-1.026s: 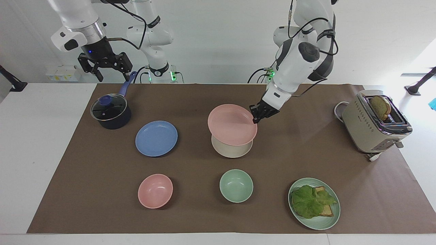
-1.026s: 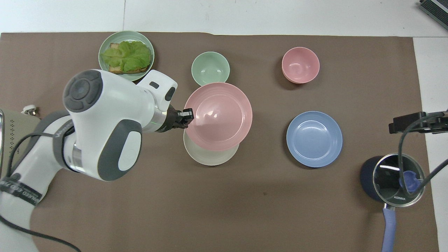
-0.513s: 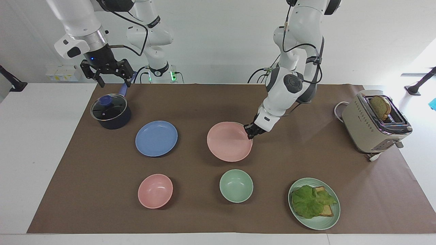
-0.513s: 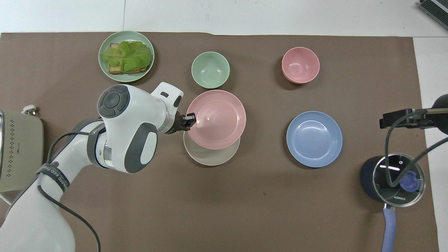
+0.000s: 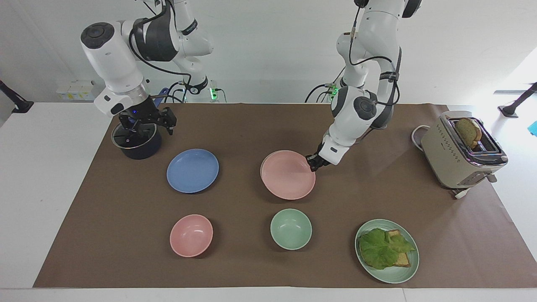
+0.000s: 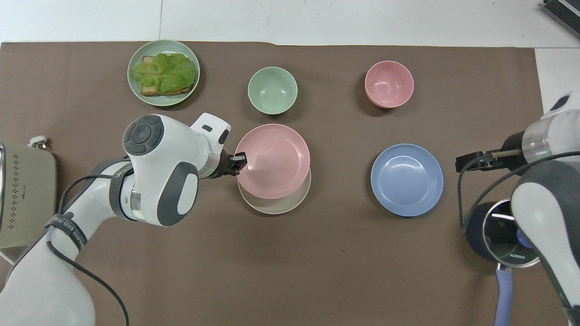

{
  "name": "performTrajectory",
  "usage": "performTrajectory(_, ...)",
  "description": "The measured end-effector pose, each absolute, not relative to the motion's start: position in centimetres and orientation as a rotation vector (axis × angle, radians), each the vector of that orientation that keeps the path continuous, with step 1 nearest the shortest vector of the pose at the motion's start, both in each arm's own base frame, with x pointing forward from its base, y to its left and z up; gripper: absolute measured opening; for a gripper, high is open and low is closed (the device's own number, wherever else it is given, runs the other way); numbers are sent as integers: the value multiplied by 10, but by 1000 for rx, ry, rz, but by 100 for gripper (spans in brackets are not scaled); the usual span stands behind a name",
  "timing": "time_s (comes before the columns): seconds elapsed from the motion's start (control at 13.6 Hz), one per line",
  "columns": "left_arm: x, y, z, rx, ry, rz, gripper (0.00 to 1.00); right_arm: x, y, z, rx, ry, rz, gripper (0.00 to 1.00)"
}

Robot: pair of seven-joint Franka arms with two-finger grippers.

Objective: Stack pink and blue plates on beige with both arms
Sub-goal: 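Lower the pink plate onto the beige plate while the right gripper reaches out, then retract the left gripper to rest while the right gripper grasps the blue plate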

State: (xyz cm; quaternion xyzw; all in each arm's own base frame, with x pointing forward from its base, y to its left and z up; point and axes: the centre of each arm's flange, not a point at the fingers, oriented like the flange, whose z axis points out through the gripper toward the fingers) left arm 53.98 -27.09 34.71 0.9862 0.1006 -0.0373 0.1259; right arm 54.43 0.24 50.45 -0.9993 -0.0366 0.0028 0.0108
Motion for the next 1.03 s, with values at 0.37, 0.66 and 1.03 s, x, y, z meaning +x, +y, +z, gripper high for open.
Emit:
performTrajectory(0.37,537,-268,345,2901,259,-121,57,553,-5,419,-3115,-238,20,100)
performTrajectory(0.66,541,-254,359,2932,250,-115,100,549,-24,364,-3116,-275,18,100)
performTrajectory(1.03,564,-154,472,3011,162,-68,100,538,-38,317,-3105,-292,72,100)
